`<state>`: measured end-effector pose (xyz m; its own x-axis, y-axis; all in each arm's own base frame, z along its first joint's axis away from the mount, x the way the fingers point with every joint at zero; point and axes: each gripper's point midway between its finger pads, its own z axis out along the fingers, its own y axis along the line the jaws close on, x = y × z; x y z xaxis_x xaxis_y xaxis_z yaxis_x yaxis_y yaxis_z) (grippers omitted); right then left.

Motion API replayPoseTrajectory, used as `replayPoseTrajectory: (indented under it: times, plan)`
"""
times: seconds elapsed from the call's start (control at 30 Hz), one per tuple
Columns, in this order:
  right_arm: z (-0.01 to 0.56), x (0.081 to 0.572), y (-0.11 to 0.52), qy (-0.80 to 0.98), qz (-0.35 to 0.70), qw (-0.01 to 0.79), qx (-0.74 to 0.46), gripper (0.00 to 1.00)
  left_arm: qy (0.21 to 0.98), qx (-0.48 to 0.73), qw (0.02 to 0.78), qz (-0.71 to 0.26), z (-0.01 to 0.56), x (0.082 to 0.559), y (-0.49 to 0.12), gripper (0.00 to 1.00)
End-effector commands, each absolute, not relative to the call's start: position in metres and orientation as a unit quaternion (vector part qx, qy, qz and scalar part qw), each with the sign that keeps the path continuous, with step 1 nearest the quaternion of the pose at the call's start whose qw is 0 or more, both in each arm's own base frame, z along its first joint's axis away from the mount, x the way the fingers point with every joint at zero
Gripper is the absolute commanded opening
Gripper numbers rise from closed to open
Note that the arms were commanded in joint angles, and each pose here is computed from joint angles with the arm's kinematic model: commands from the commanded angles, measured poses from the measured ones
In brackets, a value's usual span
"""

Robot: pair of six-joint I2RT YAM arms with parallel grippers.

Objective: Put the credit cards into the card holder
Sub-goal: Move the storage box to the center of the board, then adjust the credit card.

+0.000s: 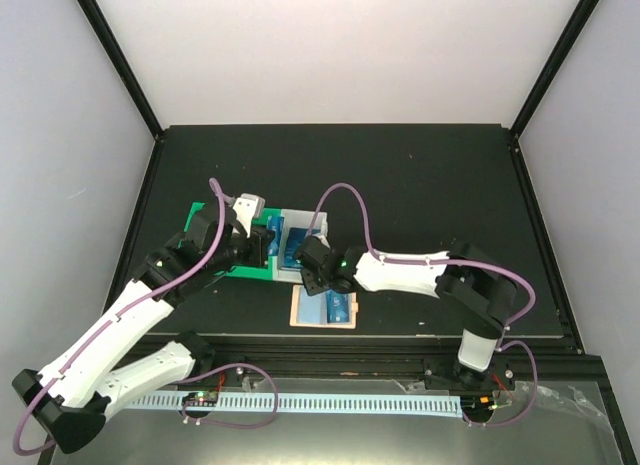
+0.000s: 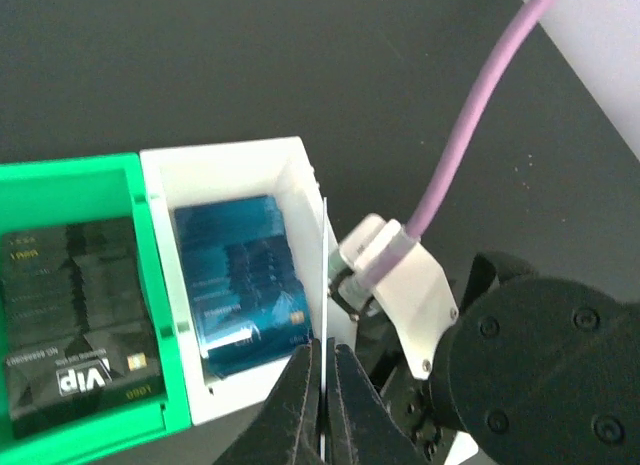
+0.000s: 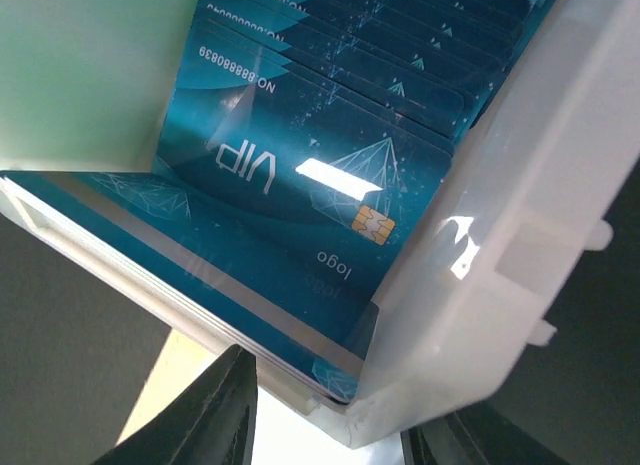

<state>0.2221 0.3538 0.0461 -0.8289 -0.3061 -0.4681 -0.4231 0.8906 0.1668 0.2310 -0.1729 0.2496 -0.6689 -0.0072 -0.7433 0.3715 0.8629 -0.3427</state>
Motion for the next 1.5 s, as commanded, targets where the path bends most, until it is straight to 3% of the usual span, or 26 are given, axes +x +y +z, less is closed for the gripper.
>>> replayPoseTrajectory:
  times: [0.0, 0.17, 0.33, 0.43, 0.53, 0.63, 0.87, 1.13, 1.37, 1.47]
  plan:
    - [0.051, 0.266, 0.356, 0.938, 0.099, 0.276, -0.185, 0.39, 0.883, 0.077, 0.396, -0.242, 0.247, 0.232, -0.166, 0.02]
    - [0.056, 0.295, 0.366, 0.932, 0.097, 0.296, -0.184, 0.39, 0.879, 0.052, 0.408, -0.243, 0.250, 0.235, -0.160, 0.02]
    - [0.094, 0.294, 0.377, 0.917, 0.147, 0.316, -0.194, 0.41, 0.874, 0.034, 0.417, -0.247, 0.253, 0.238, -0.157, 0.02]
    - [0.127, 0.277, 0.375, 0.902, 0.206, 0.322, -0.199, 0.47, 0.870, 0.033, 0.420, -0.258, 0.256, 0.239, -0.160, 0.02]
    - [0.167, 0.252, 0.363, 0.878, 0.277, 0.336, -0.199, 0.59, 0.862, 0.044, 0.420, -0.280, 0.262, 0.237, -0.168, 0.02]
    - [0.206, 0.230, 0.343, 0.847, 0.346, 0.358, -0.186, 0.68, 0.846, 0.070, 0.415, -0.328, 0.272, 0.231, -0.185, 0.02]
    - [0.274, 0.194, 0.317, 0.770, 0.506, 0.364, -0.136, 0.70, 0.760, 0.143, 0.369, -0.516, 0.322, 0.194, -0.235, 0.01]
    - [0.317, 0.179, 0.315, 0.730, 0.582, 0.340, -0.109, 0.60, 0.695, 0.162, 0.345, -0.609, 0.361, 0.171, -0.247, 0.02]
    - [0.336, 0.165, 0.329, 0.697, 0.632, 0.310, -0.137, 0.39, 0.683, 0.164, 0.323, -0.635, 0.364, 0.162, -0.249, 0.02]
    - [0.340, 0.164, 0.329, 0.692, 0.637, 0.310, -0.137, 0.37, 0.684, 0.162, 0.322, -0.634, 0.362, 0.161, -0.248, 0.02]
